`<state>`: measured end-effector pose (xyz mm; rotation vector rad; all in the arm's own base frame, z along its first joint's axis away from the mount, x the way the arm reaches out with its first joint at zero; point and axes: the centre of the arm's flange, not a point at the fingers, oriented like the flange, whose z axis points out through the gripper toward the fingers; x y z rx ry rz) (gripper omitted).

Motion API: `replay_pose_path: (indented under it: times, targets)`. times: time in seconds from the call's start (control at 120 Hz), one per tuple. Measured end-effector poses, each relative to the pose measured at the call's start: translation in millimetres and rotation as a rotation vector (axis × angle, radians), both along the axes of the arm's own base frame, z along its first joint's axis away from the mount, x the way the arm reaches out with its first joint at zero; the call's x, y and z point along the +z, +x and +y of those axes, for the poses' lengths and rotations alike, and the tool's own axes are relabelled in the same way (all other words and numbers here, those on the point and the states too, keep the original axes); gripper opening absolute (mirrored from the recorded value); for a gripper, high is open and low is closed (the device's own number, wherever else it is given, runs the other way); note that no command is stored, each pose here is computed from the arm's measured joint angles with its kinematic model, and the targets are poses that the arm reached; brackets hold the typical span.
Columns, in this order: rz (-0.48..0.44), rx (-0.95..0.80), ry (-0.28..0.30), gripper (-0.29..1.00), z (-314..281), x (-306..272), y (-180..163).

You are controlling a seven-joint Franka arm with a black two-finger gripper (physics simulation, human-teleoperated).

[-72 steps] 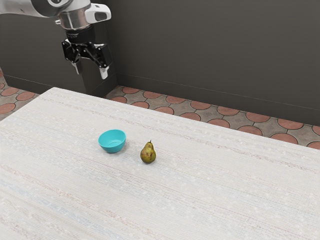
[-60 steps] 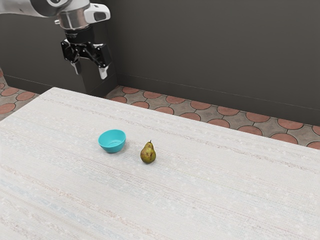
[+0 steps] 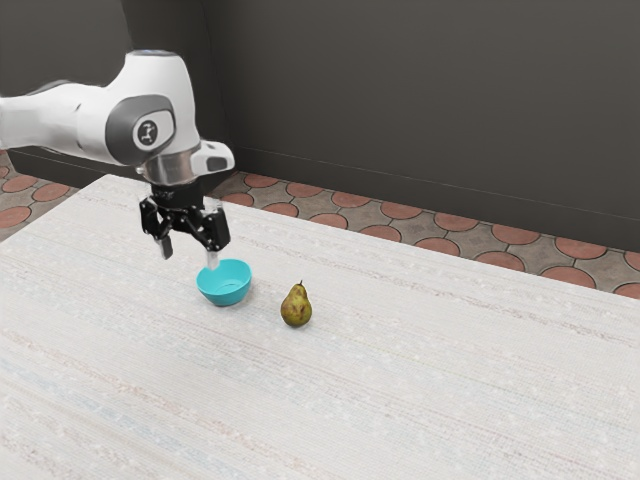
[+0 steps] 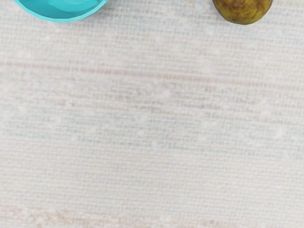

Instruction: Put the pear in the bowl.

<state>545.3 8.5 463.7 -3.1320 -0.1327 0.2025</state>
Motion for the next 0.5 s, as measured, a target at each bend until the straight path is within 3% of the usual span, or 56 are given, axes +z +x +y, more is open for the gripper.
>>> replay_pose_path:
  times: [0.133,0.375,0.5]
  targets:
    - [-0.032,0.007,-0.002,0.70,2.5,-37.3,2.2]
    - [-0.210,-0.119,-0.029,0.70,-72.6,-59.5,52.5]
    - [-0.225,-0.120,-0.042,0.70,-76.7,-85.1,72.3]
